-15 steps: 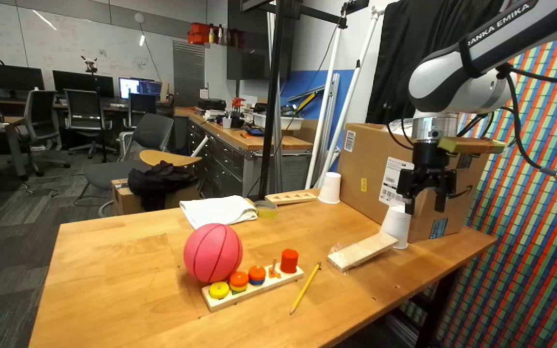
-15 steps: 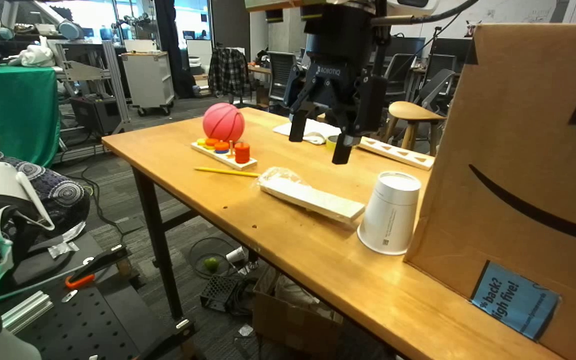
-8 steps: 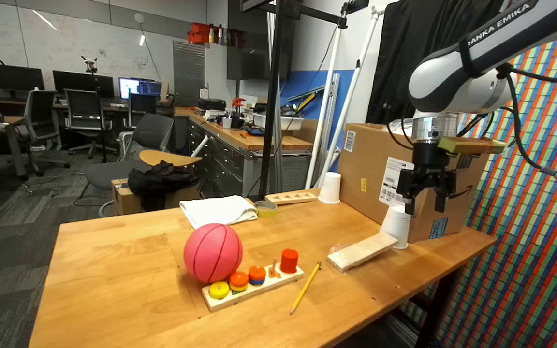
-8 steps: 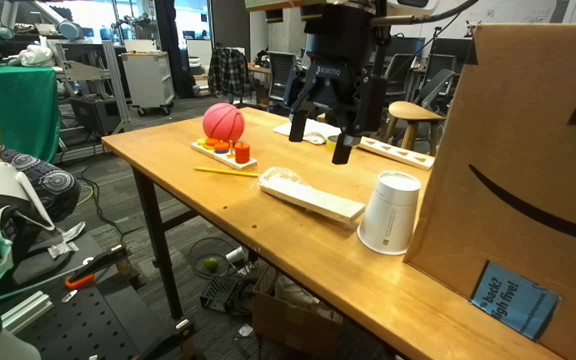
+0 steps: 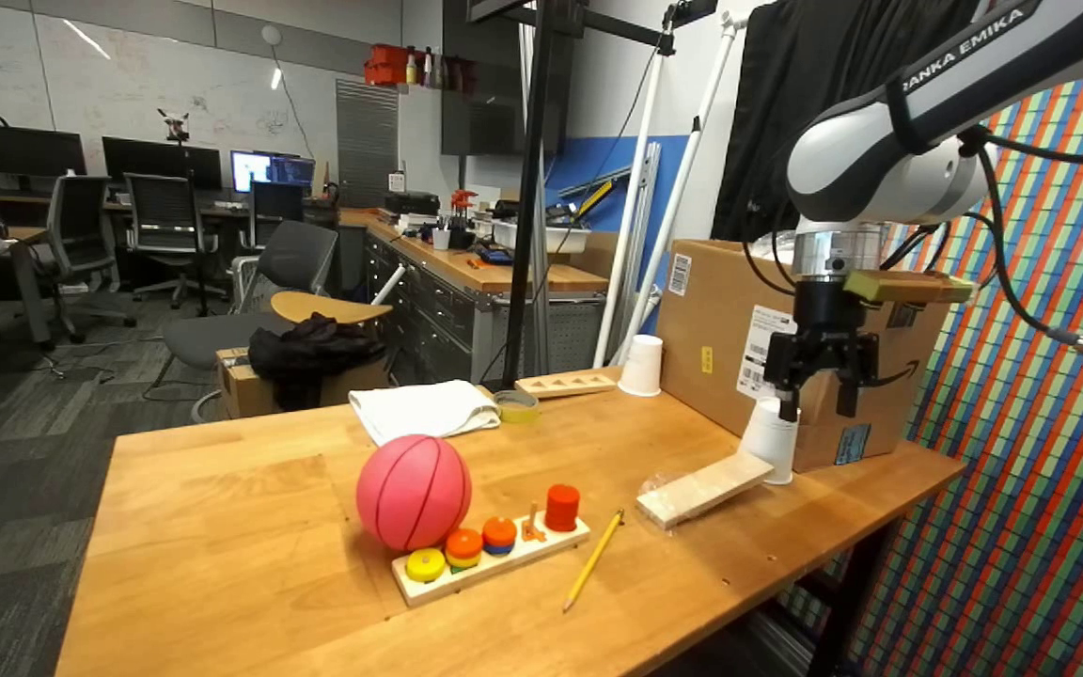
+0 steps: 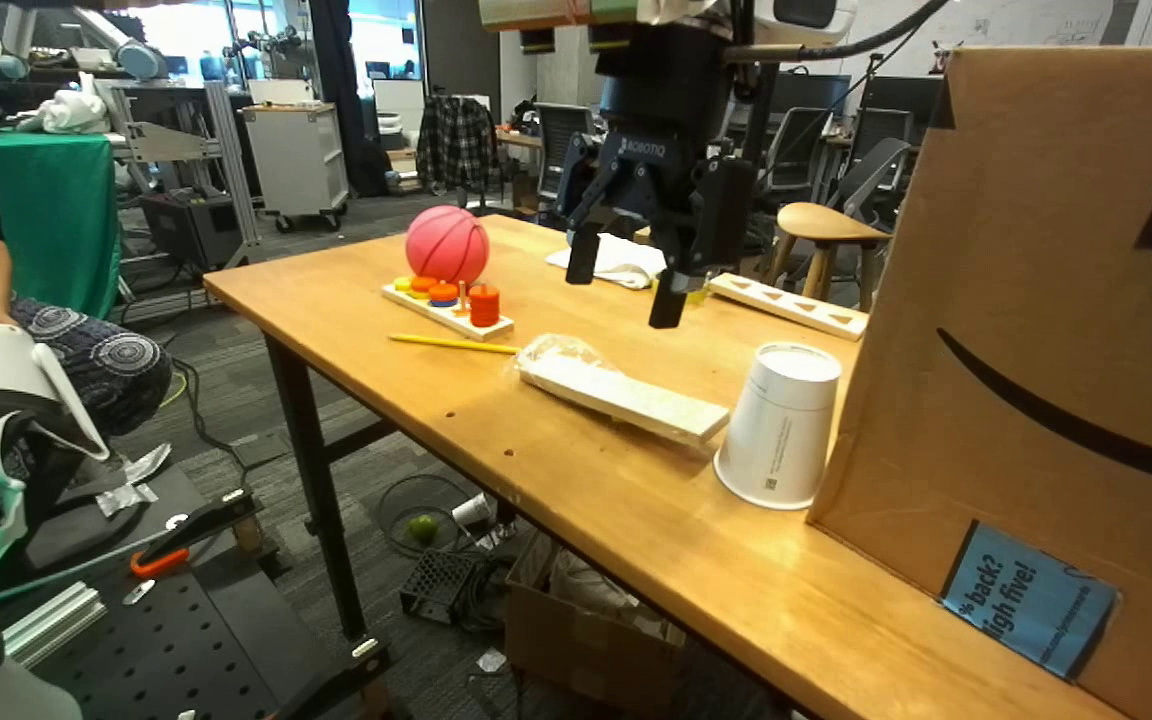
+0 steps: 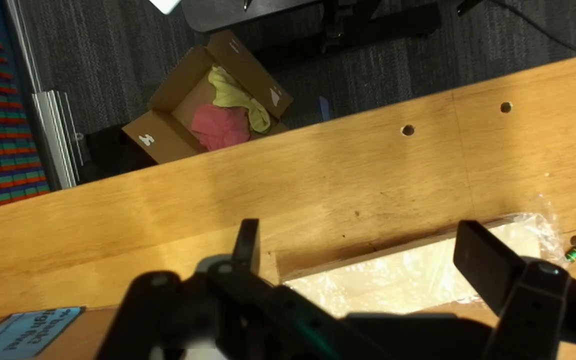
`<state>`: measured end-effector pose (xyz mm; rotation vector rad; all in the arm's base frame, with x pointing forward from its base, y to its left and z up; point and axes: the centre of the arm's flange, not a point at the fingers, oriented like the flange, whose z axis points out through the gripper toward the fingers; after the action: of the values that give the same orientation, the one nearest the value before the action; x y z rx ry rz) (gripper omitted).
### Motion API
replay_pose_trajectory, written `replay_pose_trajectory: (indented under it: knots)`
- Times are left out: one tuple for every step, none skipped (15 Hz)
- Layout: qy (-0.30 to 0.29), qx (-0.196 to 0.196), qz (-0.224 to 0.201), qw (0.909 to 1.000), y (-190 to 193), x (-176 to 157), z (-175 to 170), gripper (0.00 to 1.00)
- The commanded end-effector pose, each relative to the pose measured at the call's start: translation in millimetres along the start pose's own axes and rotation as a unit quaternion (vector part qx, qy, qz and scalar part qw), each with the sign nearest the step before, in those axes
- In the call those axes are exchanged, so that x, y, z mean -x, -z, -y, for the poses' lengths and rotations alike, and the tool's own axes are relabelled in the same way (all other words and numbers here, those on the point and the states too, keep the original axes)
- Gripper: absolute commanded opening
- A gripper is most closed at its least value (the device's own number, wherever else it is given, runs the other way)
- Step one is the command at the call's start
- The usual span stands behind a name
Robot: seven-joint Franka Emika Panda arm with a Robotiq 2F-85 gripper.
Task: Push the ball towards the box
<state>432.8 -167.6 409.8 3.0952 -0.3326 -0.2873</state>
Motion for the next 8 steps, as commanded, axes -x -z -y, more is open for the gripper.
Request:
replay_pose_trajectory:
  knots:
    - [0.044,-0.006,-0.045,0.9980,7.9,4.3,52.7,1.00]
    - [0.058,-0.008,-0.054,0.9968,10.6,4.1,69.7,1.00]
    - [0.070,-0.013,-0.062,0.9955,12.6,4.7,86.1,1.00]
    - [0.086,-0.020,-0.071,0.9936,13.9,5.7,108.2,1.00]
    - [0.098,-0.026,-0.079,0.9917,16.1,8.3,126.7,1.00]
    - [0.109,-0.030,-0.086,0.9899,18.8,11.1,146.6,1.00]
    - [0.121,-0.032,-0.092,0.9878,20.7,14.1,166.4,1.00]
    - [0.134,-0.031,-0.098,0.9857,23.6,17.4,187.6,1.00]
